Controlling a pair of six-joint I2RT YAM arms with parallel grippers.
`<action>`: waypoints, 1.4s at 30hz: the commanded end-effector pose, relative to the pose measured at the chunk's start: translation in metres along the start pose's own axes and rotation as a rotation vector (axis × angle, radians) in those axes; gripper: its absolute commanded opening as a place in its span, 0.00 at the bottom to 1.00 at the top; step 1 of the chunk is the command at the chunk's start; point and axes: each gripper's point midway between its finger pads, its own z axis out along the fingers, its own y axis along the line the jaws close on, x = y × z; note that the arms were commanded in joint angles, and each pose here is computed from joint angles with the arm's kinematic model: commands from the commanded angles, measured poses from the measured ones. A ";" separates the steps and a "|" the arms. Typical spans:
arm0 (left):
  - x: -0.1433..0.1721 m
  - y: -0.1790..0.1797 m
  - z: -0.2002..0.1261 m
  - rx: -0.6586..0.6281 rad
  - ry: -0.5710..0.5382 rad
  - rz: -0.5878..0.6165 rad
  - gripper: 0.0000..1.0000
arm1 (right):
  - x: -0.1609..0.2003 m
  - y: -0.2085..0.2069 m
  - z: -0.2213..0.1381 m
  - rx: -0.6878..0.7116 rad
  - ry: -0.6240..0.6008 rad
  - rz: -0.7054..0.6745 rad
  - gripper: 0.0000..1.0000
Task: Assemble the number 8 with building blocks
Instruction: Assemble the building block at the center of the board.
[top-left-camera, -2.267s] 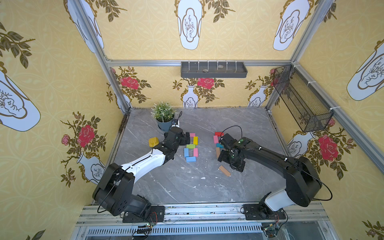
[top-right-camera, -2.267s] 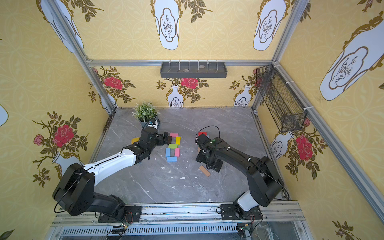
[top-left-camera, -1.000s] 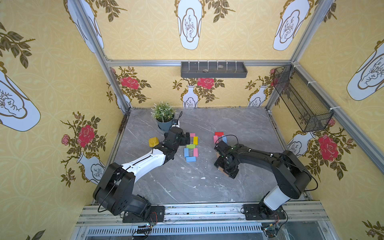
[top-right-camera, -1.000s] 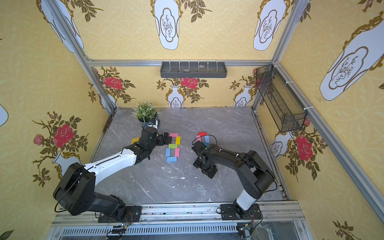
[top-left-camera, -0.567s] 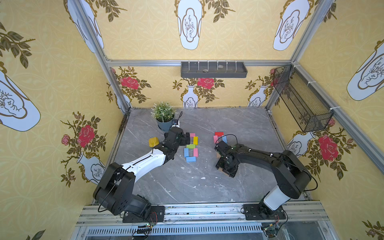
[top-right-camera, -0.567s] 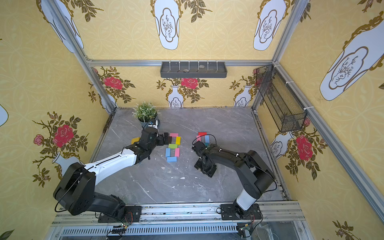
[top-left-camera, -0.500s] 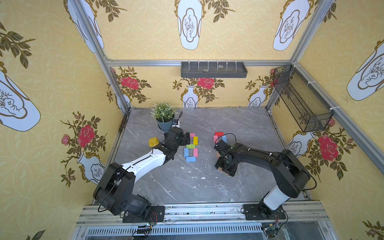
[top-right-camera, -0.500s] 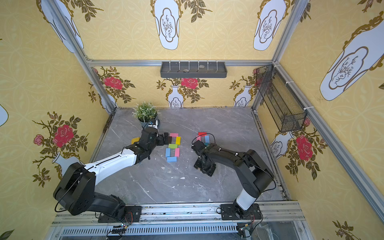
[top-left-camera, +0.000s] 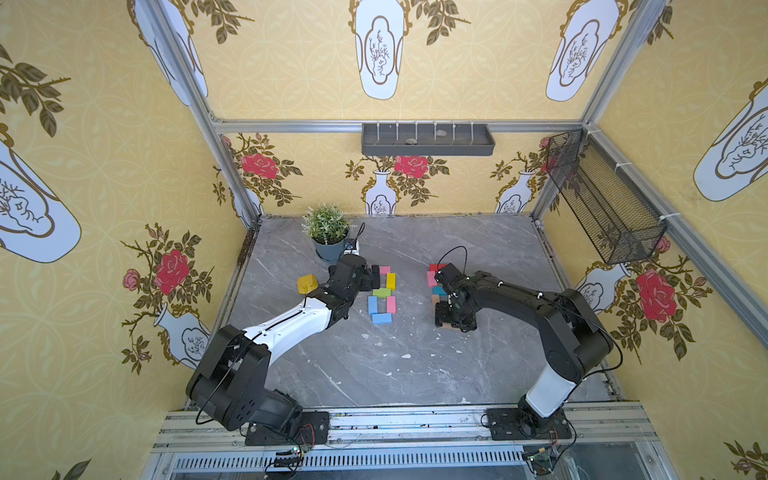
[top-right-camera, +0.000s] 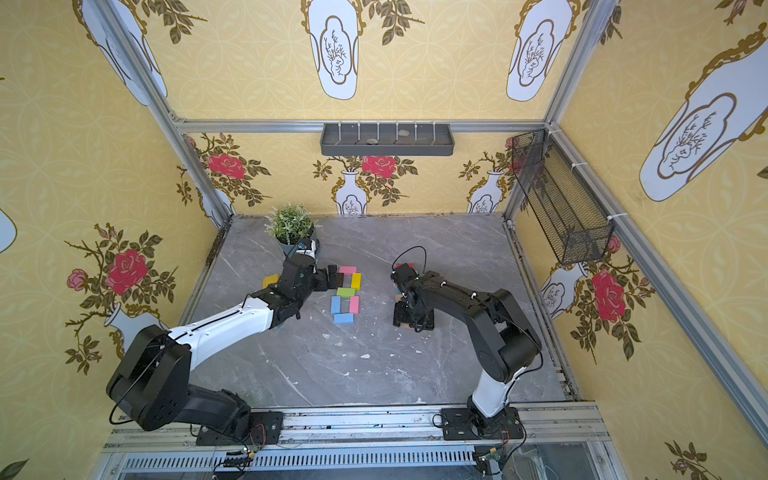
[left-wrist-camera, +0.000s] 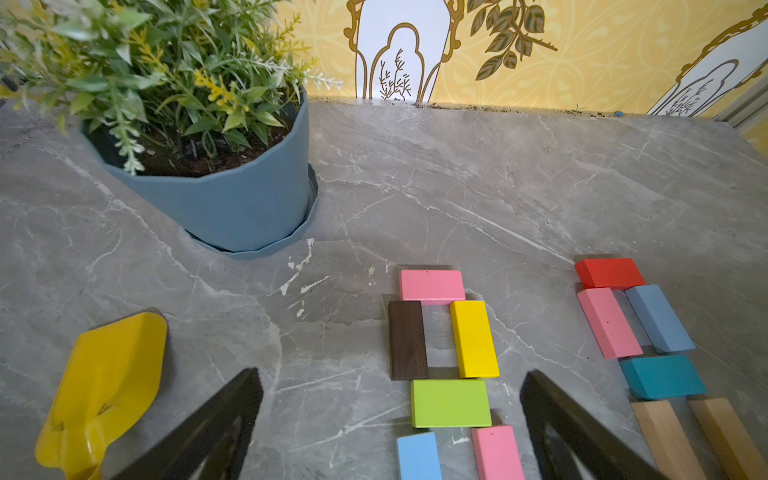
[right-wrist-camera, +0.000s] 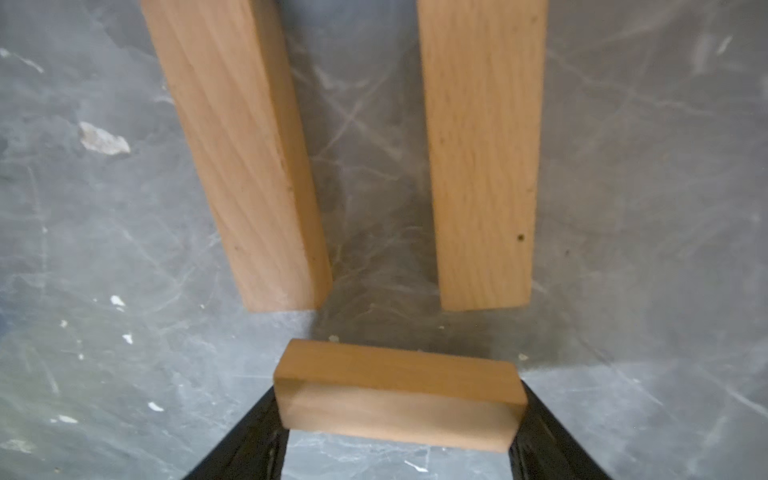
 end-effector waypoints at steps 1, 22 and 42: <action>0.001 0.001 0.001 -0.003 0.003 0.008 1.00 | 0.002 -0.004 -0.002 0.017 0.006 -0.088 0.69; 0.002 0.000 0.002 -0.002 0.007 0.007 1.00 | -0.002 -0.006 0.014 0.060 0.020 -0.121 0.70; 0.001 0.001 0.001 -0.004 0.005 0.006 1.00 | -0.017 -0.004 0.012 0.046 -0.015 -0.119 0.69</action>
